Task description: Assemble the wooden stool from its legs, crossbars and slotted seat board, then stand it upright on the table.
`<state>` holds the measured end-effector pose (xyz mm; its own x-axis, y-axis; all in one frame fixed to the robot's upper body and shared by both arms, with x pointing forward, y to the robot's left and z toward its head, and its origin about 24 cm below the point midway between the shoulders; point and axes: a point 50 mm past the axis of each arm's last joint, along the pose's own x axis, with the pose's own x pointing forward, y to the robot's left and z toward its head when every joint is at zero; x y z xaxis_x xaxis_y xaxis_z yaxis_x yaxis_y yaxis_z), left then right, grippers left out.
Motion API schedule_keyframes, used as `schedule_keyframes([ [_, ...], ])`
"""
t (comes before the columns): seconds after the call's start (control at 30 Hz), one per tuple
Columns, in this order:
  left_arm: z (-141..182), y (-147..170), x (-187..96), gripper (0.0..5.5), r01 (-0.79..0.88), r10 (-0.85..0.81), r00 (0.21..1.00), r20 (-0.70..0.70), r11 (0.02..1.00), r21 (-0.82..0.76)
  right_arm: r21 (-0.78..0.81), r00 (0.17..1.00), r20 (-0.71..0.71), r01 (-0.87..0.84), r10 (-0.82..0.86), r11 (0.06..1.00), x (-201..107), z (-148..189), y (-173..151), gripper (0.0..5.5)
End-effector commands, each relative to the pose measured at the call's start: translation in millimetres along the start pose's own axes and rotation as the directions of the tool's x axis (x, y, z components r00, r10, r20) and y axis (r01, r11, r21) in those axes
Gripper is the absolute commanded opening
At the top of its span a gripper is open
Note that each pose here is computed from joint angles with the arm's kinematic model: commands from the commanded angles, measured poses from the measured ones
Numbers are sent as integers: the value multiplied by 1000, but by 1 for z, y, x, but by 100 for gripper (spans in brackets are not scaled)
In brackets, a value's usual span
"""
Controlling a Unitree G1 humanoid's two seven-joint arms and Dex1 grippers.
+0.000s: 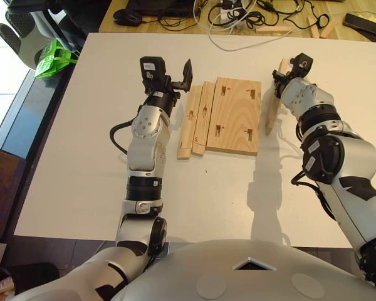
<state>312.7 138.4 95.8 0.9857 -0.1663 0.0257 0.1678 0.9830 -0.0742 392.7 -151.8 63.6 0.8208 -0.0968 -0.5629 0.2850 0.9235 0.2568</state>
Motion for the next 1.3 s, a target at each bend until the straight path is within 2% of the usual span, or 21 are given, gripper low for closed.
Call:
schedule_keyframes([
  [0.03, 4, 1, 2, 422, -5, 5, 1000, 6, 1000, -3, -89, 991, 118, -54, 64, 995, -7, 19, 22, 100],
  [0.23, 14, 9, 4, 422, -44, 45, 999, 25, 997, -64, -302, 952, 271, -59, 145, 952, -19, 33, 33, 96],
  [0.37, 39, 14, 11, 422, -60, 69, 994, 84, 993, -104, -467, 903, 351, -60, 247, 882, -30, 39, 43, 96],
  [0.5, 75, 11, 27, 422, -45, 74, 991, 116, 970, -240, -701, 813, 428, 21, 396, 713, -43, 41, 50, 95],
  [0.63, 90, -19, 35, 422, 96, -87, 995, 41, 903, -419, -852, 718, 444, 152, 537, 501, -55, 39, 53, 95],
  [0.73, 87, -43, 30, 422, 159, -189, 982, 1, 827, -539, -896, 668, 429, 226, 609, 383, -61, 37, 58, 95],
  [0.87, 82, -56, 25, 422, 141, -209, 978, -18, 717, -683, -915, 609, 402, 300, 684, 271, -69, 34, 71, 95],
  [0.93, 84, -56, 25, 422, 125, -202, 979, -20, 680, -723, -912, 580, 400, 331, 709, 243, -73, 35, 76, 95],
  [1.13, 86, -53, 26, 422, 81, -161, 986, -34, 655, -751, -914, 531, 369, 357, 762, 193, -83, 29, 88, 95],
  [1.3, 91, -55, 25, 422, 84, -158, 987, -21, 628, -774, -937, 522, 299, 320, 799, 142, -87, 13, 98, 95],
])
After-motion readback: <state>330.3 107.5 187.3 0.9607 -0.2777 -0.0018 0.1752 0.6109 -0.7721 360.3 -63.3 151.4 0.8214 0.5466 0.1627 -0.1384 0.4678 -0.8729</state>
